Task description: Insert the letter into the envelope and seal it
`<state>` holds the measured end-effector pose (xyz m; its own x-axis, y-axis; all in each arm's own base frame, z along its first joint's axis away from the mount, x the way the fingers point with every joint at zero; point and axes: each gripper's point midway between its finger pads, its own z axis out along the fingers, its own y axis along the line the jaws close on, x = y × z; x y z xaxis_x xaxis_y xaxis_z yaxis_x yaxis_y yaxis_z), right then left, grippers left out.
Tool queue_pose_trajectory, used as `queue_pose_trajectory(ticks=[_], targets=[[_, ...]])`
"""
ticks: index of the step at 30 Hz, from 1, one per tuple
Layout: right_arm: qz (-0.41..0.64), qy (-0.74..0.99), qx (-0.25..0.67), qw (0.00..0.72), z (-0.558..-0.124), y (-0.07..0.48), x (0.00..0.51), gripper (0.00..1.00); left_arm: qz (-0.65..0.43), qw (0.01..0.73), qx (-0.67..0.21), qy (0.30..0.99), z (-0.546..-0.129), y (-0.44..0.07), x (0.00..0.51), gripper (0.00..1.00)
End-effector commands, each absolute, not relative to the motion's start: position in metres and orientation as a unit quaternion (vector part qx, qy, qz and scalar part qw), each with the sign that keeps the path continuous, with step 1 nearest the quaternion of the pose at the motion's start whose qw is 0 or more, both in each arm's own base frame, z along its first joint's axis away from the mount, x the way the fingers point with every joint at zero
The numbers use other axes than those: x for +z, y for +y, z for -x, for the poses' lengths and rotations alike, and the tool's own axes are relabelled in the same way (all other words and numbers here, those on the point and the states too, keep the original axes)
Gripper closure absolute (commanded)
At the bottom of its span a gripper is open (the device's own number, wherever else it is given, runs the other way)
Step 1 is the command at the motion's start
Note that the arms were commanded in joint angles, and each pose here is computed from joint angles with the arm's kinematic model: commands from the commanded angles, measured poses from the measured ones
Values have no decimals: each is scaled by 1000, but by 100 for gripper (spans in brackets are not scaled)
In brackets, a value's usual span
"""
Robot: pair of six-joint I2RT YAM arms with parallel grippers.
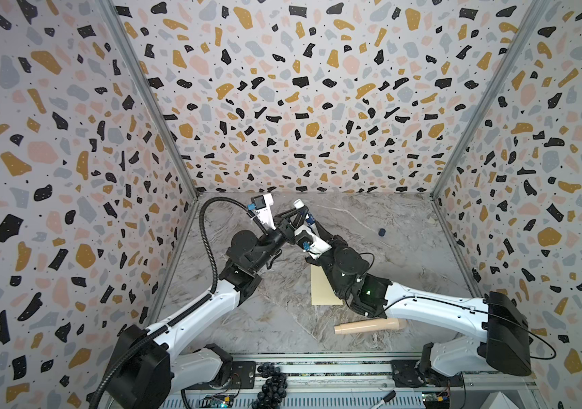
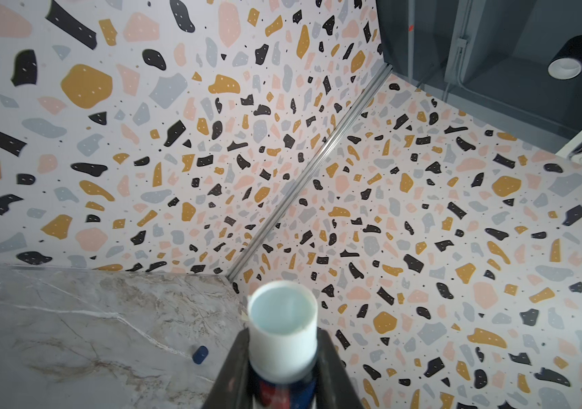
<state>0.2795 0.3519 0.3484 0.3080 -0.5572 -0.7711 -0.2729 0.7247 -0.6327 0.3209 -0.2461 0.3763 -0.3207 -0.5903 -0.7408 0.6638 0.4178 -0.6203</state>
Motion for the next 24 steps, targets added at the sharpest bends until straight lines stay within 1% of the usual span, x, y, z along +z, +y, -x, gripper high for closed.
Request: queue_pose_trajectory(ticks=[1,6,12,15,19,21,24], targets=[[393,524,-132,744,-262,370,359,100,-69,571,-554,602,-309,-261,379,100],[399,523,-136,741,-262,372,352,100,-69,572,-555,601,-309,-260,380,100],[396,530,-110,742,-259,371,353,100,-69,572,-555,600,-308,-260,380,100],[393,539,-95,740,-260,368,353,96,-68,573,-556,598,-307,-259,382,100],[377,558,-56,737,-264,359,357,78,-66,575,-557,596,-306,-258,384,100],[373,565,-13,735,-261,354,360,68,-65,577,-558,593,-305,-256,386,100],[367,572,80,730,-255,342,367,50,-64,579,-558,590,-304,-255,389,100]])
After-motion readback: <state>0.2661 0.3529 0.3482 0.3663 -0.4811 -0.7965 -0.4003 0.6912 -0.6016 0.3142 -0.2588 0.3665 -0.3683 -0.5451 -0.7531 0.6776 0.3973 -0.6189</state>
